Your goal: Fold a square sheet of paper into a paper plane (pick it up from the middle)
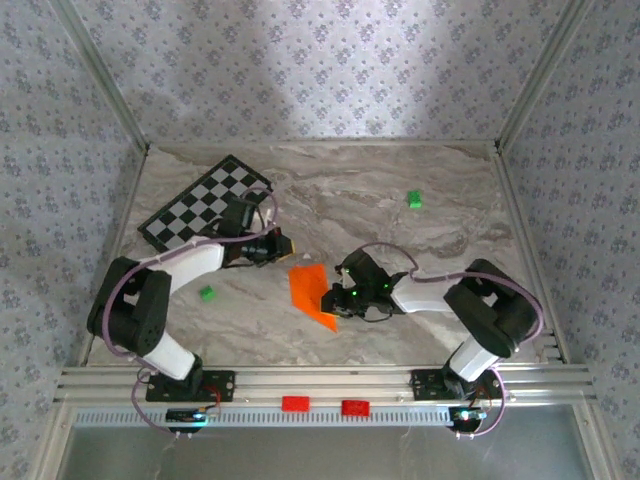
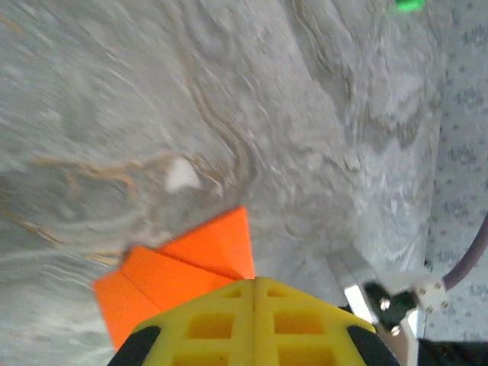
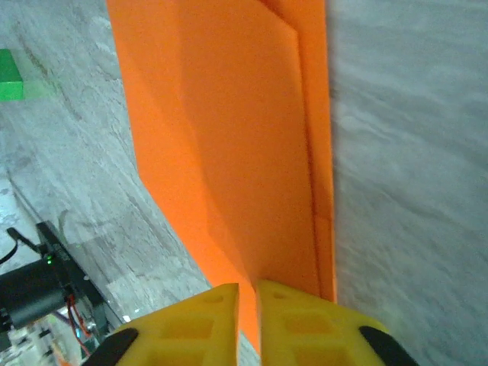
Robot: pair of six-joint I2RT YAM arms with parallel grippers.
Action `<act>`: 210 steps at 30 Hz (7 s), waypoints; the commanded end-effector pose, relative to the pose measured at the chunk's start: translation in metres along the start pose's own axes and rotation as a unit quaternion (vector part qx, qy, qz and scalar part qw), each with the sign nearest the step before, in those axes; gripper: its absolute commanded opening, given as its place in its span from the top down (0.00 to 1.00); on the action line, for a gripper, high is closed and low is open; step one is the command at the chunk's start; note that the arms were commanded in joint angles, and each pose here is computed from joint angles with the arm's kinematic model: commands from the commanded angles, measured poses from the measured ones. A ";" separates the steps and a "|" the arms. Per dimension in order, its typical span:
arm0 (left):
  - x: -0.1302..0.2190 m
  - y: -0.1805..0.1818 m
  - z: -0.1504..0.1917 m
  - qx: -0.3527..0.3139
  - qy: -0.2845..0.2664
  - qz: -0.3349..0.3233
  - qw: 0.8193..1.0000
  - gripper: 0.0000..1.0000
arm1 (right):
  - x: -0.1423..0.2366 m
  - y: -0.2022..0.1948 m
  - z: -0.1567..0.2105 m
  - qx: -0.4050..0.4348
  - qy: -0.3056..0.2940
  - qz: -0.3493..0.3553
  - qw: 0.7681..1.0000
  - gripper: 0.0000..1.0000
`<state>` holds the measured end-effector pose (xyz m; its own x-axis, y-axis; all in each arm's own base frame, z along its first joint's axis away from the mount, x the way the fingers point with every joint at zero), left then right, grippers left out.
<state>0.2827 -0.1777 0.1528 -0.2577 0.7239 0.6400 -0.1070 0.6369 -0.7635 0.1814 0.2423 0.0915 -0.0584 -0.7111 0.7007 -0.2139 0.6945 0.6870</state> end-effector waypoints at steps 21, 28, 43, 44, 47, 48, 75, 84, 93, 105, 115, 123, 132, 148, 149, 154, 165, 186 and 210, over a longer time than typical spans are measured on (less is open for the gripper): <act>-0.050 0.030 0.023 0.004 0.066 -0.073 0.995 1.00 | 0.030 0.000 0.045 -0.067 -0.028 0.037 0.997 0.62; -0.058 0.046 0.027 0.014 0.077 -0.094 0.992 1.00 | 0.021 -0.004 0.052 -0.092 -0.016 0.052 0.994 0.62; -0.058 0.055 0.035 0.031 0.084 -0.104 0.991 1.00 | 0.032 -0.005 0.067 -0.124 -0.031 0.041 0.991 0.62; -0.058 0.055 0.035 0.031 0.084 -0.104 0.991 1.00 | 0.032 -0.006 0.067 -0.125 -0.033 0.042 0.991 0.62; -0.059 0.055 0.035 0.033 0.084 -0.102 0.991 1.00 | 0.032 -0.010 0.071 -0.132 -0.029 0.048 0.990 0.61; -0.059 0.054 0.035 0.034 0.084 -0.101 0.991 1.00 | 0.031 -0.010 0.071 -0.131 -0.030 0.042 0.990 0.62; -0.065 0.054 0.047 0.039 0.116 -0.088 0.989 1.00 | 0.019 -0.008 0.060 -0.145 -0.056 -0.007 0.988 0.64; -0.067 0.054 0.051 0.036 0.123 -0.088 0.988 1.00 | 0.025 0.005 0.052 -0.105 -0.083 -0.046 0.990 0.64; -0.066 0.053 0.050 0.036 0.123 -0.088 0.988 1.00 | 0.027 0.007 0.048 -0.085 -0.098 -0.043 0.991 0.65; -0.050 0.021 0.039 0.019 0.087 -0.044 0.995 0.97 | 0.021 -0.002 0.051 -0.027 -0.078 -0.017 0.996 0.93; 0.017 -0.030 0.041 -0.029 -0.007 0.003 1.000 0.75 | 0.036 0.011 0.053 0.149 -0.095 0.025 0.984 0.97; 0.077 -0.018 0.068 -0.032 -0.102 -0.009 0.994 0.70 | 0.074 0.028 0.034 0.228 -0.127 0.199 0.945 0.98; 0.100 0.010 0.099 0.013 -0.130 0.014 0.991 0.63 | 0.097 0.064 0.018 0.159 -0.145 0.376 0.901 1.00; 0.115 0.004 0.107 0.011 -0.109 0.010 0.994 0.59 | 0.103 0.090 0.038 0.126 -0.149 0.386 0.902 1.00; 0.117 0.004 0.108 0.005 -0.111 0.006 0.994 0.59 | 0.106 0.090 0.038 0.131 -0.148 0.387 0.901 1.00; 0.124 0.012 0.115 0.006 -0.114 0.005 0.993 0.58 | 0.121 0.084 0.039 0.156 -0.144 0.427 0.879 1.00; 0.144 0.039 0.114 0.057 -0.165 -0.034 0.984 0.49 | 0.135 0.081 0.014 0.267 -0.128 0.505 0.811 1.00; 0.156 0.059 0.094 0.131 -0.193 -0.058 0.971 0.36 | -0.004 0.113 0.007 0.275 0.015 0.250 0.928 0.59; 0.107 0.049 0.095 0.105 -0.095 0.031 0.990 0.52 | -0.028 0.007 -0.010 -0.058 -0.049 0.101 0.992 0.91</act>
<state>0.1537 -0.0896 0.1689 -0.4250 0.6598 0.6198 -0.3181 0.5322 -0.7846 0.1970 0.2682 0.0915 -0.1631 -0.5989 0.7840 -0.2141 0.7972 0.5645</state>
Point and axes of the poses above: each hand's point on the last joint's axis, 136 mm out from that joint toward the fingers, its own x axis back along the fingers, its own y axis along the line the jaws close on, z = x × y, the point moved 9 cm from there along x, back along the fingers, and after that the axes turned 9 degrees about x, right-handed, at the moved point
